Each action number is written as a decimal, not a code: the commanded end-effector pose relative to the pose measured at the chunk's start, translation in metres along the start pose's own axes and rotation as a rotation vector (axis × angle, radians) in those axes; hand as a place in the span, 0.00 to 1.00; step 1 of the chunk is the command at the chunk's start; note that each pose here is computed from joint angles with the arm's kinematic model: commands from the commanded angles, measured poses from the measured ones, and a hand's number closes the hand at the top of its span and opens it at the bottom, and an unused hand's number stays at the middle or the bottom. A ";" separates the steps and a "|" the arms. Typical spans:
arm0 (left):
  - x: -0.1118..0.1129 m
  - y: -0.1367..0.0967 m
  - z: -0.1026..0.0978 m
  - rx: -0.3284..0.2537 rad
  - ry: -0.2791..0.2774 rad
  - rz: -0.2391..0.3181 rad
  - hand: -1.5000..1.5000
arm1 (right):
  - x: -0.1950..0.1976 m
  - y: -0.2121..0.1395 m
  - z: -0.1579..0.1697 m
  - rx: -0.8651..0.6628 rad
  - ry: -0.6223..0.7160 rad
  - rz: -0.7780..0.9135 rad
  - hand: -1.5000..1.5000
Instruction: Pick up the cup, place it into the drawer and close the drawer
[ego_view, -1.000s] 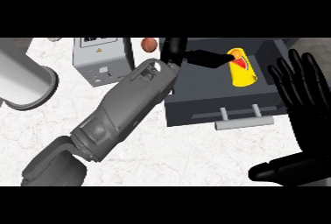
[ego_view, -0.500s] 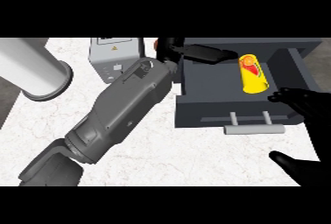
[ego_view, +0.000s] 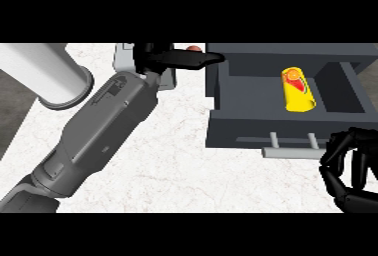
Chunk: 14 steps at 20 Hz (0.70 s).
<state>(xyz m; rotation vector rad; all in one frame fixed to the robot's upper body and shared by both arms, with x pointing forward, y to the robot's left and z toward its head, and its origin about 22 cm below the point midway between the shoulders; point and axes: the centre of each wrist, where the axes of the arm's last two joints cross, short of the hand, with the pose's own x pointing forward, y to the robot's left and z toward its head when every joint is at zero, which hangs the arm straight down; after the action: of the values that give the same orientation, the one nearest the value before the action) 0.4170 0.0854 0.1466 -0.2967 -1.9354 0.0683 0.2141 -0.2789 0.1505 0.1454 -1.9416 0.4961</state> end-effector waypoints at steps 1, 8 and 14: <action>0.003 0.030 0.029 0.038 0.011 0.015 0.00 | -0.007 0.007 0.008 0.042 0.058 0.099 1.00; 0.012 0.096 0.093 0.067 0.047 0.024 0.00 | -0.020 0.025 -0.005 0.033 0.141 0.161 1.00; 0.023 0.129 0.109 0.093 0.046 0.039 0.00 | -0.050 0.031 -0.018 0.185 0.129 0.407 1.00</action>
<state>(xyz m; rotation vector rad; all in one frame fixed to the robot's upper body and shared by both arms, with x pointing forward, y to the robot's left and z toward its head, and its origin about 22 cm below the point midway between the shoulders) 0.3456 0.2085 0.1010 -0.2701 -1.8851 0.1670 0.2339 -0.2549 0.1182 -0.0910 -1.8201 0.7522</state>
